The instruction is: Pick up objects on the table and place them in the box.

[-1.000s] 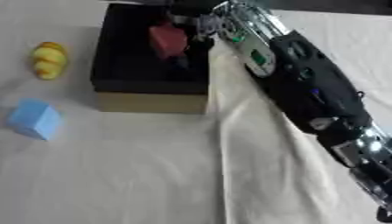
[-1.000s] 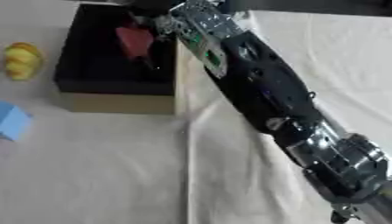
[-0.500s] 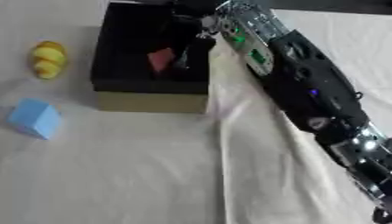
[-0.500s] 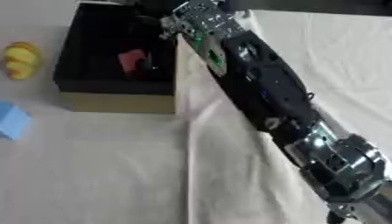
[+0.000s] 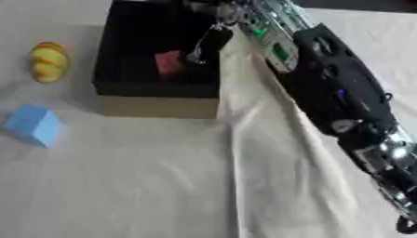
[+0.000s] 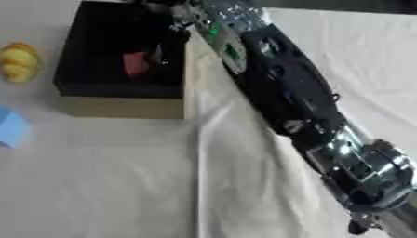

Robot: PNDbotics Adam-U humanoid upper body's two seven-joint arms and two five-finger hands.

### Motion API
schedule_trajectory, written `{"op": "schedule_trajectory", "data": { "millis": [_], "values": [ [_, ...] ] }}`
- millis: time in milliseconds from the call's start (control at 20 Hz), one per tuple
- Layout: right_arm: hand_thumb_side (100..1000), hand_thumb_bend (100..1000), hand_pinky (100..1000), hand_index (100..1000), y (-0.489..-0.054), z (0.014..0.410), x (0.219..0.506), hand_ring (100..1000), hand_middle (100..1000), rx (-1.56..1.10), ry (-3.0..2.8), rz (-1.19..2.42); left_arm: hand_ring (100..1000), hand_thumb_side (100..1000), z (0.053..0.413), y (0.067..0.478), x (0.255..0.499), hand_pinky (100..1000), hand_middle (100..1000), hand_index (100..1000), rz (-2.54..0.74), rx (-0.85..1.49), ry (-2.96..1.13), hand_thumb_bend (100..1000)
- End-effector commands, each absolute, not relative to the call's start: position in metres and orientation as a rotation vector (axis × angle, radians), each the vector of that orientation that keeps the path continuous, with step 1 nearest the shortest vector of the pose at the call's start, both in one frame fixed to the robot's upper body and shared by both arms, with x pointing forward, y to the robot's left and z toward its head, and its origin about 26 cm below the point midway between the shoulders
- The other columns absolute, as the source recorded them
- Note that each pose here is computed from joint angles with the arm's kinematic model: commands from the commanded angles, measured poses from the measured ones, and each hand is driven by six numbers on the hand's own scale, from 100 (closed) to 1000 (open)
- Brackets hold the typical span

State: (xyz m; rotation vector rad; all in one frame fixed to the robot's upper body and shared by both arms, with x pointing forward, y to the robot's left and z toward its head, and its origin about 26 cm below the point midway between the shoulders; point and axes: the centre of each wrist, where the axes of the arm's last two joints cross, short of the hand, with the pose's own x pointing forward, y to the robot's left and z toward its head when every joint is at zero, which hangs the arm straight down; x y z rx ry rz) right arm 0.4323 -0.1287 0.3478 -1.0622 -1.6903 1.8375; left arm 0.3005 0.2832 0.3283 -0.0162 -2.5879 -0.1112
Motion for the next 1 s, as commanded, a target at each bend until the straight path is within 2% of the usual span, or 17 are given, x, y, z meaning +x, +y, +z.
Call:
{"op": "schedule_trajectory", "data": {
  "millis": [50, 200, 250, 350, 400, 450, 700, 750, 800, 1000],
  "values": [
    [283, 325, 859, 847, -0.153, 0.383, 0.408, 862, 801, -1.138, -1.775, 1.791, 764, 562, 0.334, 0.288, 0.295, 776, 695, 848, -0.123, 0.017, -2.603, 649],
    [250, 333, 846, 843, -0.181, 0.400, 0.380, 848, 797, -1.156, -1.802, 1.771, 763, 562, 0.331, 0.292, 0.295, 775, 694, 847, -0.114, 0.044, -2.595, 648],
    [194, 315, 827, 833, -0.193, 0.403, 0.370, 814, 782, -1.163, -1.803, 1.759, 763, 563, 0.330, 0.294, 0.295, 775, 694, 847, -0.113, 0.055, -2.591, 646],
    [180, 308, 821, 831, -0.214, 0.405, 0.348, 799, 774, -1.171, -1.804, 1.729, 764, 564, 0.328, 0.296, 0.294, 775, 694, 848, -0.113, 0.072, -2.589, 645],
    [100, 410, 819, 829, -0.223, 0.404, 0.338, 795, 769, -1.175, -1.805, 1.713, 764, 525, 0.327, 0.297, 0.294, 775, 694, 848, -0.114, 0.078, -2.589, 700],
    [174, 300, 819, 828, -0.231, 0.403, 0.328, 793, 763, -1.182, -1.806, 1.696, 764, 566, 0.325, 0.298, 0.294, 775, 693, 848, -0.116, 0.084, -2.590, 644],
    [191, 304, 823, 831, -0.259, 0.391, 0.291, 796, 754, -1.235, -1.744, 1.648, 764, 567, 0.320, 0.303, 0.294, 775, 695, 848, -0.116, 0.111, -2.599, 643],
    [100, 362, 824, 832, -0.263, 0.389, 0.288, 799, 754, -1.241, -1.721, 1.640, 764, 567, 0.320, 0.304, 0.294, 775, 694, 848, -0.113, 0.112, -2.601, 643],
    [192, 306, 825, 832, -0.266, 0.386, 0.287, 801, 756, -1.242, -1.699, 1.635, 764, 568, 0.319, 0.304, 0.293, 775, 694, 848, -0.111, 0.113, -2.602, 642],
    [187, 313, 829, 834, -0.274, 0.372, 0.290, 813, 761, -1.204, -1.623, 1.642, 764, 573, 0.317, 0.304, 0.294, 775, 694, 848, -0.110, 0.112, -2.597, 638]
  ]
}}
